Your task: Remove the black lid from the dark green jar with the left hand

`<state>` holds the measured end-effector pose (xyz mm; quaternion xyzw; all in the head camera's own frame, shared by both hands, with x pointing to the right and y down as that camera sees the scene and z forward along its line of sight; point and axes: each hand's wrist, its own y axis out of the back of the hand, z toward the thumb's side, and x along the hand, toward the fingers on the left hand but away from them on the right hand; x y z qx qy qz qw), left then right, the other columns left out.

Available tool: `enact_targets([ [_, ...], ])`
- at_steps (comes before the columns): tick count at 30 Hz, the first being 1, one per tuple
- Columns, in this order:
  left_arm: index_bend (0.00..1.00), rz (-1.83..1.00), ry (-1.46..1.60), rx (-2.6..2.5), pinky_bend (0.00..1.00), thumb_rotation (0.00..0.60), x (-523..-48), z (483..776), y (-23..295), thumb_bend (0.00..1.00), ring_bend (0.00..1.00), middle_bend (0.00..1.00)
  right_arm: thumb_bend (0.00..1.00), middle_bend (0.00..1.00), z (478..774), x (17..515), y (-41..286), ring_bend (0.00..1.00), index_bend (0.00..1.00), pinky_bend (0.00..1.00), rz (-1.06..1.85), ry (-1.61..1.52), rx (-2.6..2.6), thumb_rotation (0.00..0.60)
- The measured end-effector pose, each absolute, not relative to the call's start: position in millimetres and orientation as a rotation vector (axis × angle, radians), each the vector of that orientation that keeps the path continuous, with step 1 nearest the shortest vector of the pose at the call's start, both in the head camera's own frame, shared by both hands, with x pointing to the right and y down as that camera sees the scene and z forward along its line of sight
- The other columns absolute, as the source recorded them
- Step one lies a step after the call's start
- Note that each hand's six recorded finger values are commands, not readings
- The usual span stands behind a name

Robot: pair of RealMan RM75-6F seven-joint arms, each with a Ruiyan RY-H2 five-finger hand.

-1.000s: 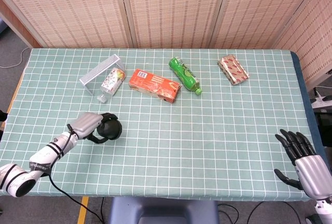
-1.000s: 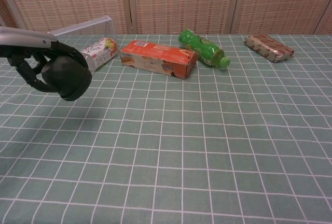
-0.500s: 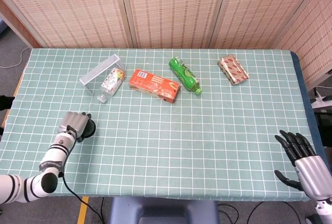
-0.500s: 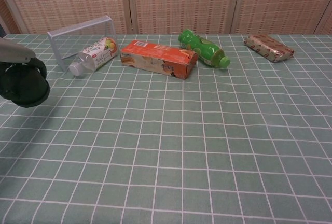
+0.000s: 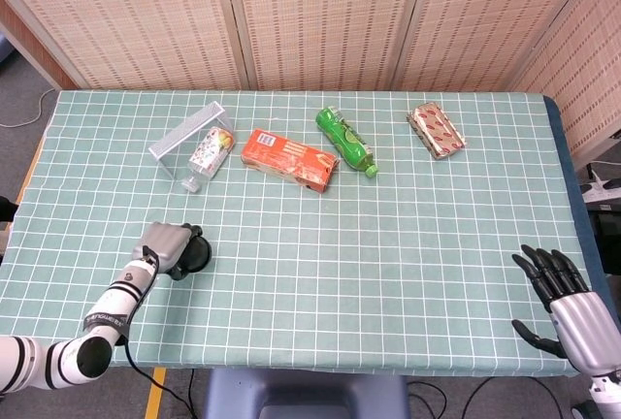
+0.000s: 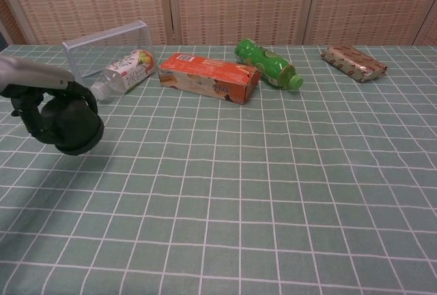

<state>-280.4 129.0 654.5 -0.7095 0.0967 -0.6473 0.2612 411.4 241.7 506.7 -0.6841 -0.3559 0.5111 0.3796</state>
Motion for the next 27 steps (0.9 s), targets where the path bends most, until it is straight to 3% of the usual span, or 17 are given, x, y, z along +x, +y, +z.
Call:
enact_targets([
  [10, 0.5, -1.769, 0.237, -1.95, 0.71, 0.6, -299.5, 677.4, 133.5, 0.46, 0.48, 0.45, 0.16, 0.0, 507.8, 412.1, 240.5, 0.0, 0.0, 0.0, 1.307, -0.911, -1.739, 0.6],
  [20, 0.35, -1.744, 0.166, -1.858, 0.49, 0.6, -296.6, 696.9, 144.1, 0.46, 0.37, 0.33, 0.16, 0.0, 510.0, 413.2, 239.0, 0.0, 0.0, 0.0, 1.318, -0.913, -1.733, 0.6],
  [23, 0.28, -1.738, 0.145, -1.834, 0.38, 0.6, -297.6, 701.1, 147.9, 0.46, 0.3, 0.25, 0.16, 0.0, 510.8, 412.8, 239.4, 0.0, 0.0, 0.0, 1.319, -0.91, -1.734, 0.6],
  [27, 0.11, -1.73, 0.131, -1.82, 0.26, 0.6, -296.8, 703.7, 151.3, 0.46, 0.1, 0.07, 0.16, 0.0, 510.6, 413.0, 239.3, 0.0, 0.0, 0.0, 1.319, -0.911, -1.733, 0.6],
])
